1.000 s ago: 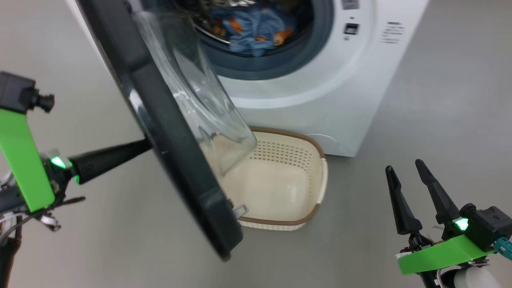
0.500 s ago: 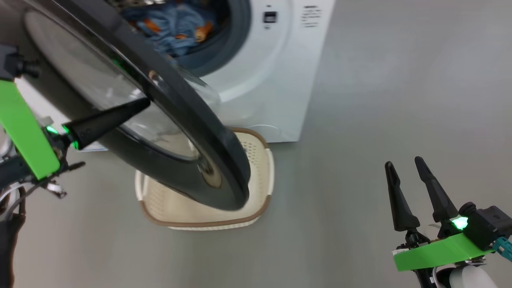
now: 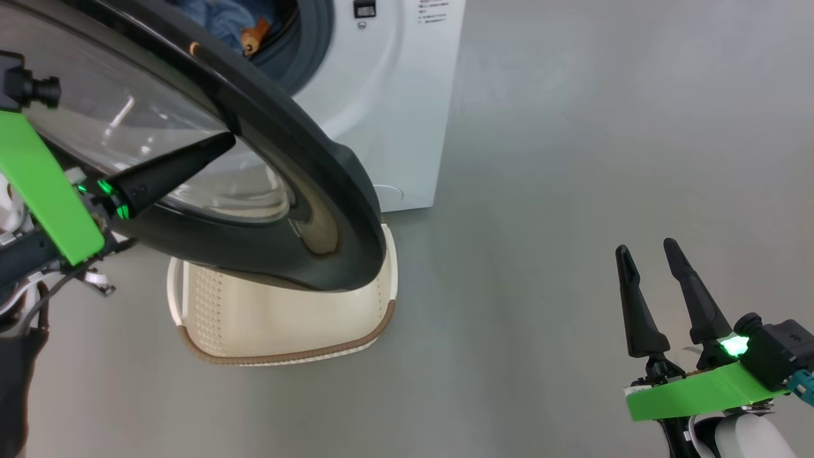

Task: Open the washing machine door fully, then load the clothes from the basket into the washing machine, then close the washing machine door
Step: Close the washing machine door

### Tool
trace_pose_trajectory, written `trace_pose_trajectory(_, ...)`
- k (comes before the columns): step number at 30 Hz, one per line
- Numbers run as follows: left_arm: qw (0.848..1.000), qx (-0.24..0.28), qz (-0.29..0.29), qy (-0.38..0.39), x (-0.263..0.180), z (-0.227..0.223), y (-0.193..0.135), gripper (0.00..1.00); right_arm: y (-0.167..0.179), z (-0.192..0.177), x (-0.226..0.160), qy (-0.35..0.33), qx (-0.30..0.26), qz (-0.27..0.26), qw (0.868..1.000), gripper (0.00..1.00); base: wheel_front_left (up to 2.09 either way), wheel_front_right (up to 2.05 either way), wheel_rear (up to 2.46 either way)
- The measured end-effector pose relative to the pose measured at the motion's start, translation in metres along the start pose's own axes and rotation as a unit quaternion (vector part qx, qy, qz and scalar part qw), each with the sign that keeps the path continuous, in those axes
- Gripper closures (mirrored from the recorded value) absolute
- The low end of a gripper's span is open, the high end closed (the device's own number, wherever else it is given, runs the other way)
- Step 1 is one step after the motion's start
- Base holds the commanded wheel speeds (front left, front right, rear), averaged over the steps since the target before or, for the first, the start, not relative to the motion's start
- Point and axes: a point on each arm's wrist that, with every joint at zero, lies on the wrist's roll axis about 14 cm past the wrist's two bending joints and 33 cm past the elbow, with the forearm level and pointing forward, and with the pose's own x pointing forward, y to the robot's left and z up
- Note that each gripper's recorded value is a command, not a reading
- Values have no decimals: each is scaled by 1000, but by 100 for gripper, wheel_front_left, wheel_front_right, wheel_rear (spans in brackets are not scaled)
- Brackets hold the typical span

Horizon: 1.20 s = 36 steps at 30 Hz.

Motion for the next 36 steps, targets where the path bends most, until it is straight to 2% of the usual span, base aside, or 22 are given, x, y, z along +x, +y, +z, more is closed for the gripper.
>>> trace_pose_trajectory(8, 1000, -3, 10, -23, -18, -3, -2, 100, 14, 0, 6, -1, 2, 24, 1000, 0, 0, 0, 0)
trace_pose_trajectory(19, 994, -51, 67, -67, -56, -40, 23, 100, 34, 6, 12, -11, 1, 60, 998, 0, 0, 0, 0)
trace_pose_trajectory(23, 990, -70, 84, -92, -67, -53, 31, 84, 37, 8, 10, -12, -2, 67, 998, 0, 0, 0, 0)
trace_pose_trajectory(26, 986, -81, 100, -104, -74, -64, 38, 81, 37, 6, 7, -7, -3, 69, 998, 0, 0, 0, 0)
trace_pose_trajectory(28, 983, -88, 113, -112, -78, -73, 44, 69, 39, 7, 7, -9, -4, 73, 997, 0, 0, 0, 0)
trace_pose_trajectory(30, 980, -96, 126, -122, -83, -81, 50, 68, 41, 9, 7, -11, -4, 75, 997, 0, 0, 0, 0)
trace_pose_trajectory(32, 976, -103, 140, -135, -88, -88, 56, 58, 42, 10, 7, -13, -4, 78, 997, 0, 0, 0, 0)
trace_pose_trajectory(35, 969, -109, 161, -154, -94, -97, 66, 57, 44, 11, 7, -14, -4, 81, 997, 0, 0, 0, 0)
trace_pose_trajectory(36, 966, -110, 168, -161, -96, -100, 69, 53, 45, 11, 7, -14, -5, 82, 996, 0, 0, 0, 0)
